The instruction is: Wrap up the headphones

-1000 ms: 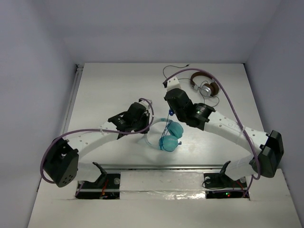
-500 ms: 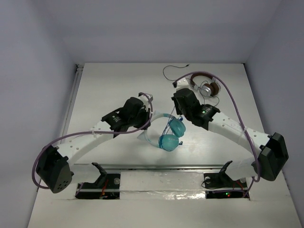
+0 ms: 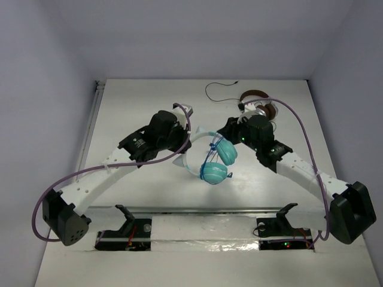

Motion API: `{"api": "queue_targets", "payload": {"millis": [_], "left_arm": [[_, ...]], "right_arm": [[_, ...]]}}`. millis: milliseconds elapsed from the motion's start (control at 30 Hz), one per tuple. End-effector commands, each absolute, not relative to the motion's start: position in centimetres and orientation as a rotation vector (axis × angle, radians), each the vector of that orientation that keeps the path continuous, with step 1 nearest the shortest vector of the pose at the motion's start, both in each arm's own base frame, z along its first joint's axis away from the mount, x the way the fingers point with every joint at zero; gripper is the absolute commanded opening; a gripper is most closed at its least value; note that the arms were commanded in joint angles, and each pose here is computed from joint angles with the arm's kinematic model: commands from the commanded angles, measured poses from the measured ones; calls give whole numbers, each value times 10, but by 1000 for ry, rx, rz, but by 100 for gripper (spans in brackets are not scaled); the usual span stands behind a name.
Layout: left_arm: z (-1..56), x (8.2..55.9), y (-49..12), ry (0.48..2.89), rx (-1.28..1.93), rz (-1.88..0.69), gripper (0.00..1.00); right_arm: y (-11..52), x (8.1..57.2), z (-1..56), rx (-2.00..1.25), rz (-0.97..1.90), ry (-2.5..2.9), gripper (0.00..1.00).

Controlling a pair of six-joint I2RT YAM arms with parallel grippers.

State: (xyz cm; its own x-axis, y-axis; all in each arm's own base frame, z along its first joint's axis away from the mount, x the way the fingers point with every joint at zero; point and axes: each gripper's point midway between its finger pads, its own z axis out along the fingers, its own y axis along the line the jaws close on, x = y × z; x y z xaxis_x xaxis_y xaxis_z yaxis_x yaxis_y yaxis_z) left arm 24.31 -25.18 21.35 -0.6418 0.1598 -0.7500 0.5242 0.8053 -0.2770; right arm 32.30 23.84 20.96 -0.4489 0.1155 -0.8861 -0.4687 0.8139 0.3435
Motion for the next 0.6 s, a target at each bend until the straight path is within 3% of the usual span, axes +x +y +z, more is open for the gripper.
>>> {"api": "queue_targets", "payload": {"millis": [0,133,400,467,567], "left_arm": [[292,250,-269,2030,481,-757,0],[314,256,-269,1997,470,-753,0],[348,267,-267,1974,453,-716,0],[358,269,-265,1955,442,-708,0],[370,273,-262,1936,420,-688,0]], "right_arm": [[267,315,248,-313,939,1739,46],[269,314,245,-303,972,1706,52],[258,309,233,-277,993,1683,48],[253,310,230,-258,986,1685,38],[249,309,231,-233,972,1681,14]]}}
